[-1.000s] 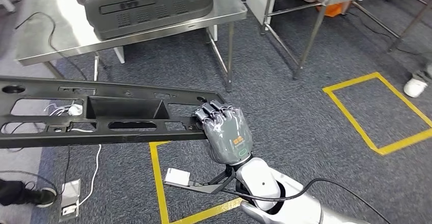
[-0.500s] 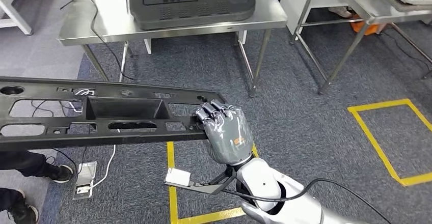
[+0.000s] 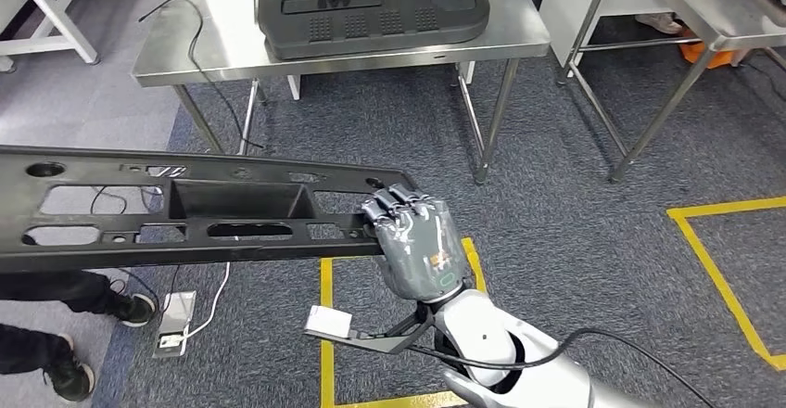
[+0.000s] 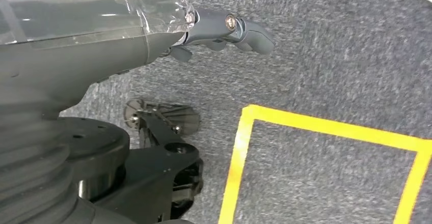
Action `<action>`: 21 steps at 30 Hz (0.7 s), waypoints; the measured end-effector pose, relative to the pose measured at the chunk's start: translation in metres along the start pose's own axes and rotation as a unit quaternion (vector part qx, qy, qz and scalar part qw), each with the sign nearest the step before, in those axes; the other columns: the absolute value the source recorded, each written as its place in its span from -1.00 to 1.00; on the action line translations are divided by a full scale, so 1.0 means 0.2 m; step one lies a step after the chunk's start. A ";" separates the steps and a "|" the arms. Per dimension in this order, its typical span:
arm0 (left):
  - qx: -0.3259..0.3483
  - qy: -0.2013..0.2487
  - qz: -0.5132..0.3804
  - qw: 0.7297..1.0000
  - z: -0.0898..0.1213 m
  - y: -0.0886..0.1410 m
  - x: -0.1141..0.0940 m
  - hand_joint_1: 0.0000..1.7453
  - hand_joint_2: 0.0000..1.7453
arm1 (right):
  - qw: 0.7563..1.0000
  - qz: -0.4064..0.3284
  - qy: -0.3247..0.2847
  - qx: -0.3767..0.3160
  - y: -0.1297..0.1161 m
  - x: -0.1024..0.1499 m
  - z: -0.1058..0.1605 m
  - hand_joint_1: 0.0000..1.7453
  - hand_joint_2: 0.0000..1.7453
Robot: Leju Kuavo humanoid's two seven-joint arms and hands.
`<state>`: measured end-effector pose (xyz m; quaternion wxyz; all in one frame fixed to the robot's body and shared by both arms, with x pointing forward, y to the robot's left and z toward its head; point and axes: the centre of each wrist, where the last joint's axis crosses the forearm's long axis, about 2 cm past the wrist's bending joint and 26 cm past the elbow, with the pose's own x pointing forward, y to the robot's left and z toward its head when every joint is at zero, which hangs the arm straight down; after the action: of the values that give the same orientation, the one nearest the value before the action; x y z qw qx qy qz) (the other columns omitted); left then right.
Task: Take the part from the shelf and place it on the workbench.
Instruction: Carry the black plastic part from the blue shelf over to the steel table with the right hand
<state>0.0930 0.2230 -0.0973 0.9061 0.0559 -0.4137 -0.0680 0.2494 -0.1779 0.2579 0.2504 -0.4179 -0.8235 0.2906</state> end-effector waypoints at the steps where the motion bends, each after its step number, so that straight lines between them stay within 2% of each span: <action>1: 0.000 0.000 0.000 1.000 0.00 0.00 0.00 -1.00 1.00 | 1.000 0.000 0.000 0.000 0.00 0.00 0.00 1.00 1.00; 21: -0.001 0.003 0.000 1.000 0.01 0.00 -0.01 -1.00 1.00 | 1.000 0.002 -0.001 0.003 0.00 0.00 -0.01 1.00 1.00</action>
<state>0.0907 0.2230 -0.0978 0.9074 0.0552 -0.4112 -0.0679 0.2502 -0.1780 0.2587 0.2503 -0.4187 -0.8221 0.2937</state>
